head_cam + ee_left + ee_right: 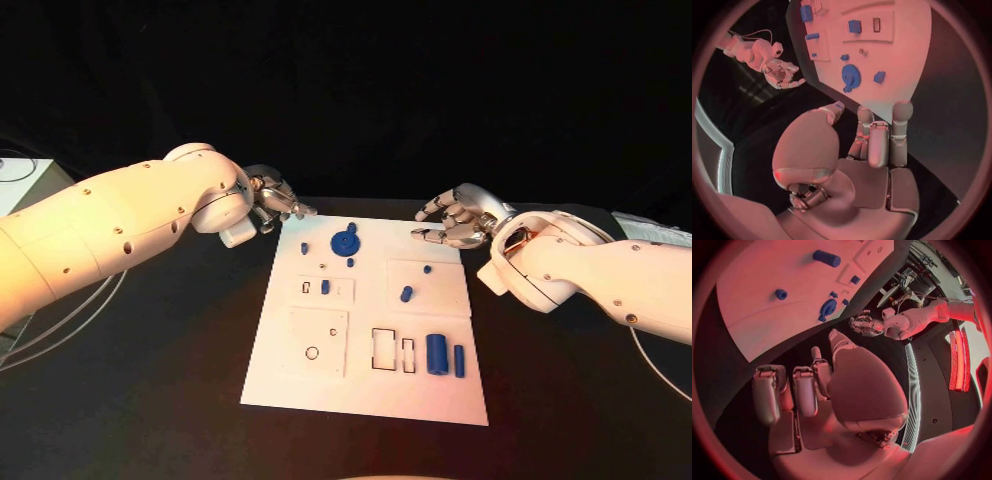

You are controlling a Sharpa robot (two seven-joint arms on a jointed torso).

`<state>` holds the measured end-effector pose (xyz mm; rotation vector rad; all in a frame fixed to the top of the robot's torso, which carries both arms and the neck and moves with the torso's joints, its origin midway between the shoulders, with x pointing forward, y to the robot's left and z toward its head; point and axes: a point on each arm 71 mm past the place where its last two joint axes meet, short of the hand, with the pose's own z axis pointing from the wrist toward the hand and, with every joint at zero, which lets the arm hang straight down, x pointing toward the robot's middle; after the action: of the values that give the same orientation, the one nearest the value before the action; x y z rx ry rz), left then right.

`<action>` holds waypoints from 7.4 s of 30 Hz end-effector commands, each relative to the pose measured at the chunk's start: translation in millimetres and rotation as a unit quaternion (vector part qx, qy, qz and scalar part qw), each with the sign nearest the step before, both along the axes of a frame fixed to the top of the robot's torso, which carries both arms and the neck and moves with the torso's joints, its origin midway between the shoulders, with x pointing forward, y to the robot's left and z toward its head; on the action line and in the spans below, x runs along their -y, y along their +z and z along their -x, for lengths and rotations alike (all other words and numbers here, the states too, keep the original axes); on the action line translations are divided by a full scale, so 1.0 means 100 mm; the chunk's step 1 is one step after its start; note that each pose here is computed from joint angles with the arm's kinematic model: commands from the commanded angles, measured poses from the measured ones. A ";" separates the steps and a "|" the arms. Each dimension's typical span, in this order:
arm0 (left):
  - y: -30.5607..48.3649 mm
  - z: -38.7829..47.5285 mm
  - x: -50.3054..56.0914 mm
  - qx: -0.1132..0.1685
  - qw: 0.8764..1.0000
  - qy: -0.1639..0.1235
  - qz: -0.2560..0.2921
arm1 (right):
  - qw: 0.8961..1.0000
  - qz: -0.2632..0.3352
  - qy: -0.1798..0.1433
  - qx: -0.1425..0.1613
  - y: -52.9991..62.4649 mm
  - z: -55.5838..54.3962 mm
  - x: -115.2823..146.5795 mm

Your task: Assemble the parts on the task board

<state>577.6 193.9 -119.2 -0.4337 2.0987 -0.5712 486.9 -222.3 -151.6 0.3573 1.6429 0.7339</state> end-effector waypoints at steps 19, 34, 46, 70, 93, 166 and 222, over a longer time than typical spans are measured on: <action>-0.235 -0.189 0.02 -0.028 0.998 -0.020 -0.050 | 1.000 -0.003 0.013 0.004 0.01 0.01 -0.06; -0.340 -0.178 0.02 -0.042 0.996 -0.039 -0.068 | 1.000 -0.005 0.010 0.003 0.01 0.02 -0.02; -0.447 -0.142 0.04 -0.062 0.996 -0.050 -0.050 | 1.000 -0.005 0.010 0.003 0.01 0.02 -0.02; -0.501 -0.093 0.04 -0.088 0.993 -0.065 -0.052 | 1.000 -0.005 0.010 0.002 0.01 0.01 -0.03; -0.498 -0.082 0.04 -0.090 0.994 -0.051 -0.025 | 1.000 -0.003 0.010 0.000 0.00 0.00 -0.02; -0.764 0.658 0.11 -0.050 0.994 -0.071 -0.071 | 1.000 -0.002 0.007 -0.013 -0.07 0.00 0.02; -0.805 0.669 0.17 -0.060 0.989 -0.094 -0.094 | 1.000 -0.001 0.006 -0.014 -0.07 0.01 0.03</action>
<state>512.3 178.5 -197.1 -0.1881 2.2776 -0.4666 487.0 -226.7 -158.5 0.3773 1.6633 0.7350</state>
